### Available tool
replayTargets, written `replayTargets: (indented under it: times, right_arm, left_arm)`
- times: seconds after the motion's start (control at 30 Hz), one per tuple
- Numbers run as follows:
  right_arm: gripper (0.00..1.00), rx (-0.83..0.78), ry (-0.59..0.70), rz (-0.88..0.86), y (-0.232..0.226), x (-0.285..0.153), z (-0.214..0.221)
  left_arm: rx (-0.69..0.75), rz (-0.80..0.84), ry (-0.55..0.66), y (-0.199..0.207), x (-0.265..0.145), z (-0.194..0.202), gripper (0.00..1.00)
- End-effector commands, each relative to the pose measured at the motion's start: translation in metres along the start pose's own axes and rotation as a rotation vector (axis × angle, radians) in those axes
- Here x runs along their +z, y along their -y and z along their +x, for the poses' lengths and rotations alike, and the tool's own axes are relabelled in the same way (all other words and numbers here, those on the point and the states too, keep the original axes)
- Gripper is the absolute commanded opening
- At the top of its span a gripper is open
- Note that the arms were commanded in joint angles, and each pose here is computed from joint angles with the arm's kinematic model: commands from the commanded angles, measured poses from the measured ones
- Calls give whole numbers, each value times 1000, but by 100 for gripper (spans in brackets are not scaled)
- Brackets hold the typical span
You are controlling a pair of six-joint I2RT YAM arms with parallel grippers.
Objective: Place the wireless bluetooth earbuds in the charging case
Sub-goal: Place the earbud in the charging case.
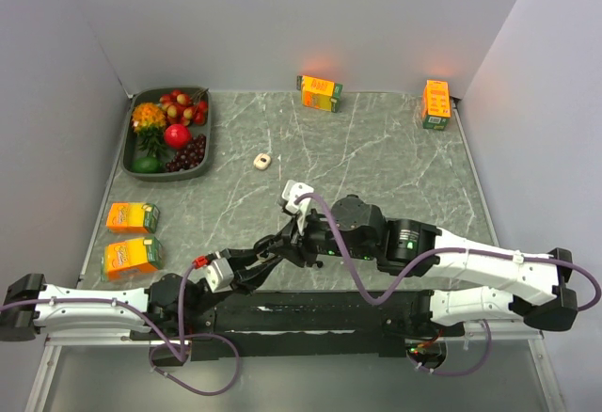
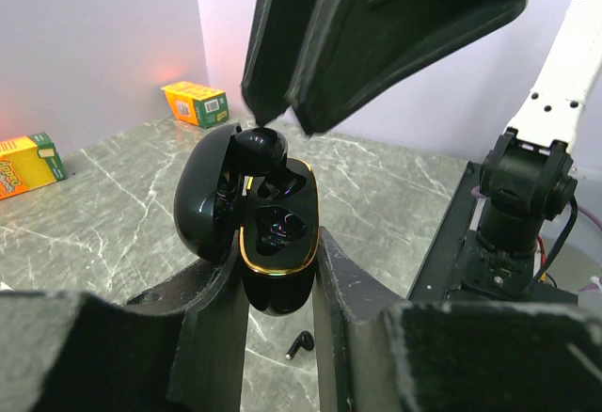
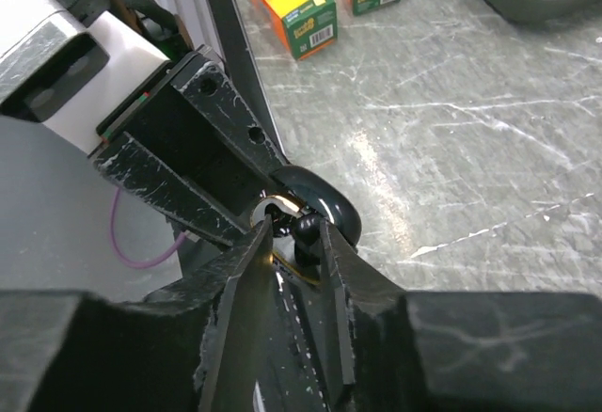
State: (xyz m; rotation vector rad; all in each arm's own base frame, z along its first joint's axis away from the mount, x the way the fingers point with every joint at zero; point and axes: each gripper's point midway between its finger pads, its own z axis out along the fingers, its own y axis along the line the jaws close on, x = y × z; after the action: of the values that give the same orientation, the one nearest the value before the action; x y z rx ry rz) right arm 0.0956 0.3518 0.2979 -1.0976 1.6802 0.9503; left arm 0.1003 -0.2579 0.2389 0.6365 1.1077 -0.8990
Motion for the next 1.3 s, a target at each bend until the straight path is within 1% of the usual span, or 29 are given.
replayTargets:
  times: [0.0, 0.1, 0.23, 0.4, 0.57, 0.7, 0.9, 1.27]
  right_arm:
    - [39, 12, 108, 12, 1, -18, -27]
    - [40, 15, 93, 55, 8, -18, -28]
    - [41, 38, 61, 62, 8, -14, -25]
    - [47, 102, 55, 98, 10, -16, -33]
    - [48, 145, 41, 160, 18, -14, -27]
    - [48, 150, 28, 163, 18, -13, -27]
    - [47, 144, -26, 141, 13, -5, -16]
    - [47, 135, -41, 150, 15, 0, -13]
  left_arm:
    - [-43, -11, 88, -1, 8, -32, 1]
    - [-43, -16, 89, -2, 8, -33, 1]
    - [-43, -16, 84, -2, 8, -32, 1]
    - [-49, -32, 83, -4, 8, -32, 1]
    - [-47, -58, 74, -7, 12, -30, 1]
    - [-47, -77, 67, -9, 14, -29, 1]
    - [-54, -84, 72, -11, 12, -31, 1]
    - [-56, -68, 73, -9, 12, -32, 1]
